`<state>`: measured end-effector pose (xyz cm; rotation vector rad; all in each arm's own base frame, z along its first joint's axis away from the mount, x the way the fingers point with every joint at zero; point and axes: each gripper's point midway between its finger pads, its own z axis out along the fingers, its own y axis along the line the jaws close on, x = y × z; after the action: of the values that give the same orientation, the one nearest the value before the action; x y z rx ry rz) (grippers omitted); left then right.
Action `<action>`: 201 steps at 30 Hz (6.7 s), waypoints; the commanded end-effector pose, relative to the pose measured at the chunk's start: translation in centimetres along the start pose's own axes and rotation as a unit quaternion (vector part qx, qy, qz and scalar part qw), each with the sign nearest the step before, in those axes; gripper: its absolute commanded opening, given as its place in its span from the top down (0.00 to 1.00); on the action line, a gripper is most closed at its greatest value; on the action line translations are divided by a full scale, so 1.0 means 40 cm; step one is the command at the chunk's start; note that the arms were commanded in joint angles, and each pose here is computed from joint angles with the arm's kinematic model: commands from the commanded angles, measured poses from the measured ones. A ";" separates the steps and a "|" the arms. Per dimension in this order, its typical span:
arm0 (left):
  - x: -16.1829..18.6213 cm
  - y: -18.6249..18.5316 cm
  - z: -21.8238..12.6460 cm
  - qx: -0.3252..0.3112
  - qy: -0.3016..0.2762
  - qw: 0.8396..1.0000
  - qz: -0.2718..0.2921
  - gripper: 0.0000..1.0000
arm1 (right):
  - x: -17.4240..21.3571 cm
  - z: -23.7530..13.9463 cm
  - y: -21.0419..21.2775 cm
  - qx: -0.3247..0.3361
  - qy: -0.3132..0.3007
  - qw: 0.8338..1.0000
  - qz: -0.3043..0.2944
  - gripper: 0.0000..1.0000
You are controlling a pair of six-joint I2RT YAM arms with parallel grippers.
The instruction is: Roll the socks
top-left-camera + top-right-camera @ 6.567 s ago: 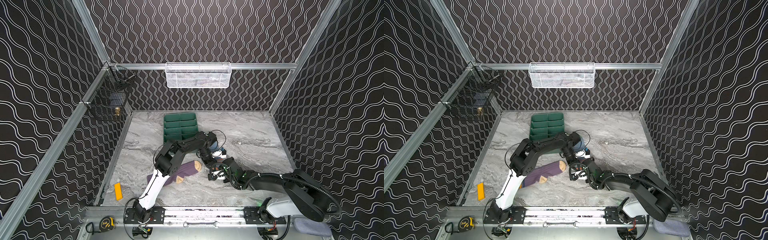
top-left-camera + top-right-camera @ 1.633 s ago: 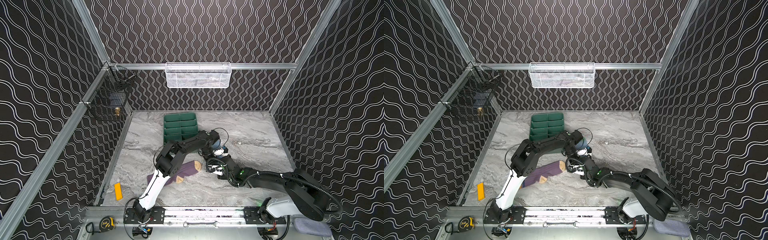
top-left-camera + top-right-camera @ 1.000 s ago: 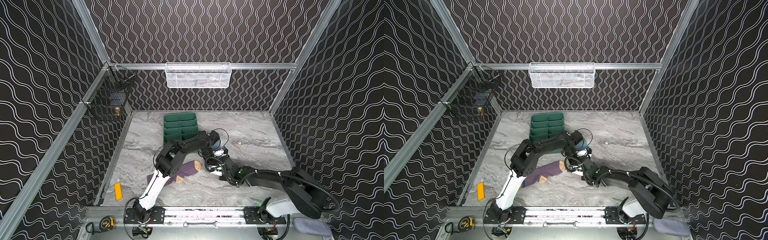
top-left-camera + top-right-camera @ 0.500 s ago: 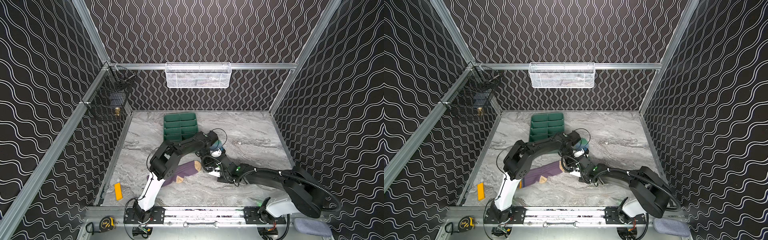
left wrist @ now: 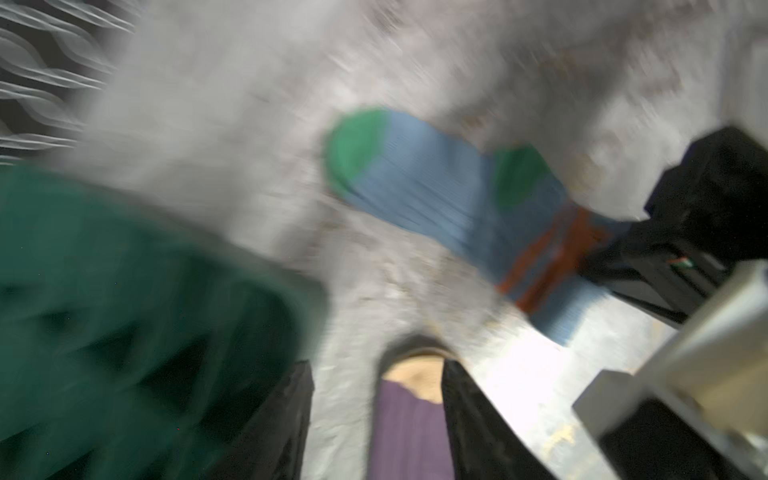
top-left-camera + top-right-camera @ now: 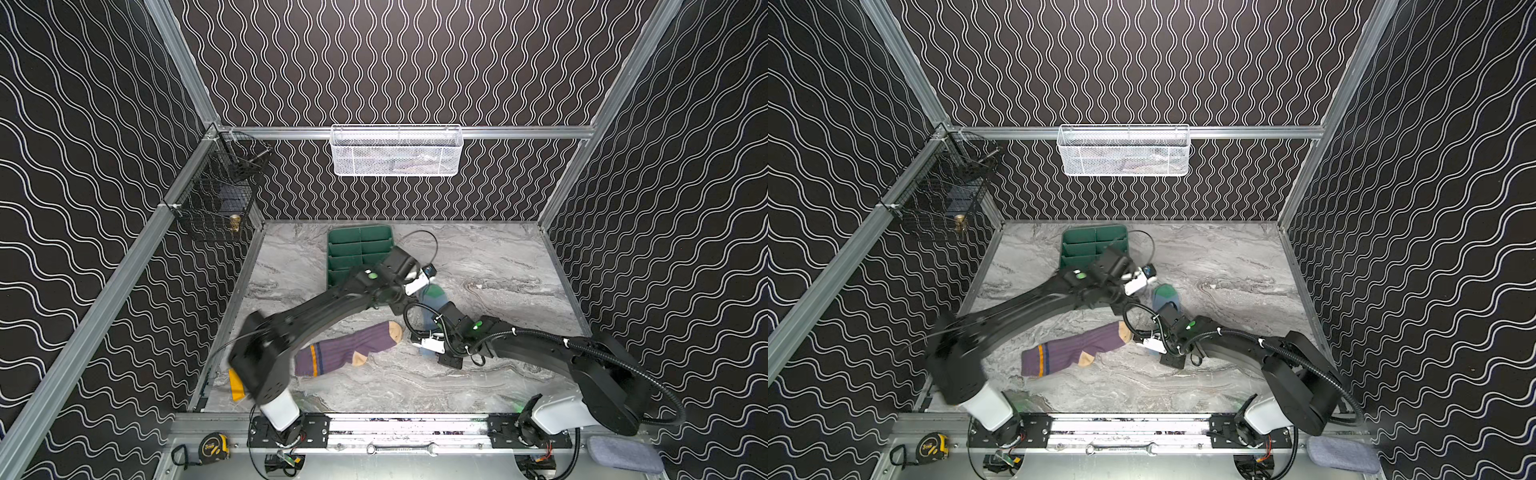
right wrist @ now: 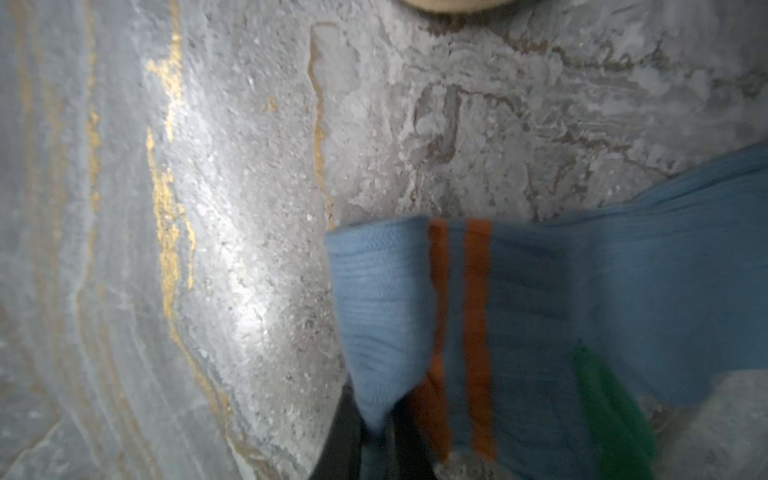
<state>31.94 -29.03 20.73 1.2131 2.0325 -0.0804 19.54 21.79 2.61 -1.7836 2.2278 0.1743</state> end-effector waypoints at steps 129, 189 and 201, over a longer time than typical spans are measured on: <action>0.341 -0.405 0.332 0.341 0.301 0.890 -0.011 1.00 | -0.031 0.057 -0.061 0.231 -0.055 0.941 -0.243 0.37; 0.101 -0.451 -0.146 0.030 -0.091 0.908 0.408 0.38 | 0.066 0.039 0.008 -0.185 0.127 0.966 0.126 1.00; 0.173 -0.504 0.108 -0.002 -0.061 0.940 0.337 0.39 | 0.049 0.051 0.015 -0.189 0.094 0.971 0.114 1.00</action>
<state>15.63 -35.22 6.09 1.9290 1.3670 0.2411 18.31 22.02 1.64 -1.7264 2.6751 0.6883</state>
